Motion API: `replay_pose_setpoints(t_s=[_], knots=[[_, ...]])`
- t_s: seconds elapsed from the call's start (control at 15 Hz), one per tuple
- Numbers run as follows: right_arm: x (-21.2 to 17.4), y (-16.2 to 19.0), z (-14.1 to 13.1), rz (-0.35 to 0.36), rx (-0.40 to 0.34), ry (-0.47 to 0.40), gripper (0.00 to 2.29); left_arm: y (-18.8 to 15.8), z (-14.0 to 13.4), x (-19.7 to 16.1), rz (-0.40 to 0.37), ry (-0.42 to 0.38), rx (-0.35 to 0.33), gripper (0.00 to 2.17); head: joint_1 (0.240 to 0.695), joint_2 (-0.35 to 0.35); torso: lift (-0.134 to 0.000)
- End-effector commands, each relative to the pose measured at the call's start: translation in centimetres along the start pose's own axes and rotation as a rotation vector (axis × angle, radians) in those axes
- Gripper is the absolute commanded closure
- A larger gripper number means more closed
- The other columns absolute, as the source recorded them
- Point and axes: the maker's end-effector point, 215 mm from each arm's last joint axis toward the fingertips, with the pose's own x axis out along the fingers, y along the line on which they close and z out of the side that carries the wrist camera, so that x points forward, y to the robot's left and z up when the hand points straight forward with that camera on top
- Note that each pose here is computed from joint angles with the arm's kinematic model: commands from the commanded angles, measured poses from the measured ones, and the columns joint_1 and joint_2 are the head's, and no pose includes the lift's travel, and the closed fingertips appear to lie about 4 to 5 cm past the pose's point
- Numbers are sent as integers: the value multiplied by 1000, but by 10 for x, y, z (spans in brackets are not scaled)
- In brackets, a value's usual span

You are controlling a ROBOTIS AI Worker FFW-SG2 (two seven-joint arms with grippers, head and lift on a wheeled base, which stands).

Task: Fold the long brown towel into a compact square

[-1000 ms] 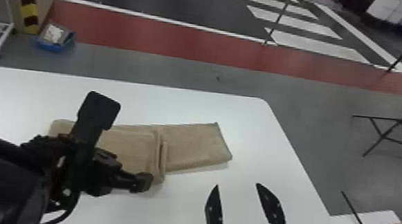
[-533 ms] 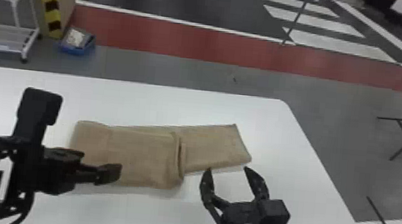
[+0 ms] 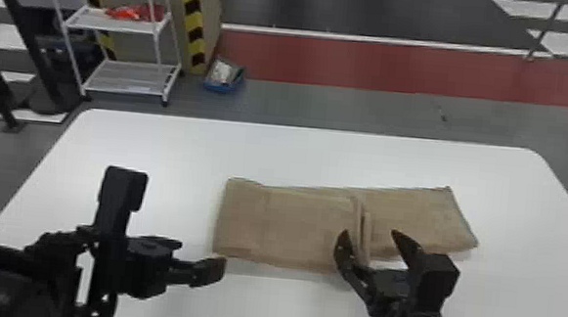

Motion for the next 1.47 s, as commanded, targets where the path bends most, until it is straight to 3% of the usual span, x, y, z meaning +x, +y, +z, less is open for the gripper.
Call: replay_pose_setpoints(t_s=[0.0,0.2,0.4,1.0,1.4], knots=[[13,2,-7,17,32,17,130,0,-5,0,-1,9,0,66,695,34,-123],[23,1,-15,35,36,54,144,-5,-1,2,-9,3,2,66,695,40,-123],[32,6,-34,67,39,147,201,-5,0,2,-11,0,2,70,695,37,-123],[25,22,-10,103,43,85,282,-1,4,1,-11,-2,7,70,695,57,-123],[29,23,-20,106,39,130,286,-1,6,3,-16,-5,5,70,695,62,-123]])
